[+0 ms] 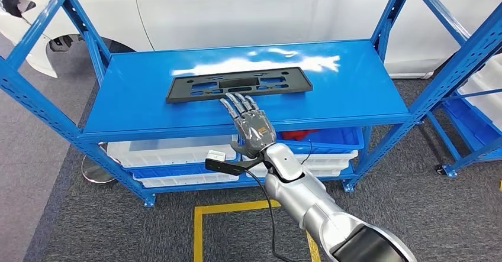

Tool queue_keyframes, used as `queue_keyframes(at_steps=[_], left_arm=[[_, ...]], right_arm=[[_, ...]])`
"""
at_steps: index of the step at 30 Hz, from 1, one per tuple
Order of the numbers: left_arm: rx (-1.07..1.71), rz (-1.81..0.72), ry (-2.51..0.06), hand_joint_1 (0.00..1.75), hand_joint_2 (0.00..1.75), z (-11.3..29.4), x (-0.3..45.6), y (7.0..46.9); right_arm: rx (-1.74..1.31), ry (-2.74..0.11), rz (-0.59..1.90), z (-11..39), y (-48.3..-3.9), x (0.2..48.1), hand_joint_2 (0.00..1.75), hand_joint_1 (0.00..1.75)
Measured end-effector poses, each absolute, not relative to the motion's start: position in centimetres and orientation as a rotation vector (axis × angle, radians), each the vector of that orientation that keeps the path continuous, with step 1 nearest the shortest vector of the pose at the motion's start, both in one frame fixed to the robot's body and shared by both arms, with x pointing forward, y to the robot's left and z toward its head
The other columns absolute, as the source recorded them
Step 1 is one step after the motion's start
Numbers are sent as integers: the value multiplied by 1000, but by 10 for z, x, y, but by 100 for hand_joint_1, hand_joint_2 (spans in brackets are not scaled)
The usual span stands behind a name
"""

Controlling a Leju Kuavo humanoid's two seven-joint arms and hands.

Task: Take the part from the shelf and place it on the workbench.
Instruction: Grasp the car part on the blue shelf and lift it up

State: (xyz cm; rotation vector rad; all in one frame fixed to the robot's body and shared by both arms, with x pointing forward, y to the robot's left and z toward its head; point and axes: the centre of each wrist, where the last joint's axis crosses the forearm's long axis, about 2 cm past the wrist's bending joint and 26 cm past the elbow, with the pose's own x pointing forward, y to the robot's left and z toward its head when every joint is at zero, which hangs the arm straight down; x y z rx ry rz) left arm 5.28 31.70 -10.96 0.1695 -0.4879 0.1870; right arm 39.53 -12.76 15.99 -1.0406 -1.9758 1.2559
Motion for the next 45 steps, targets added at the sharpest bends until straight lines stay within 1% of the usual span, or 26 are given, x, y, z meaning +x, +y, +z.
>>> queue_keyframes(at_steps=[3,7,11,15,25,37,45], left_arm=[[170,183,-484,0,0,-110,51,317],[170,179,-483,0,0,-110,50,317],[170,178,-487,0,0,-110,51,317],[171,174,-489,0,0,-110,52,318],[164,163,-490,0,0,-110,52,315],[168,157,-496,0,0,-110,52,317],[166,145,-496,0,0,-110,52,316]], right_arm=[[-1023,-1951,1263,154,-130,395,0,0],[-989,-1951,1210,156,-130,398,175,0],[-998,-1924,1142,159,-134,402,175,0],[-940,-1933,1081,161,-139,406,175,0],[-916,-1969,1027,161,-138,406,175,0],[-860,-2014,1078,156,-111,391,175,0],[-856,-2007,1090,152,-108,387,175,0]])
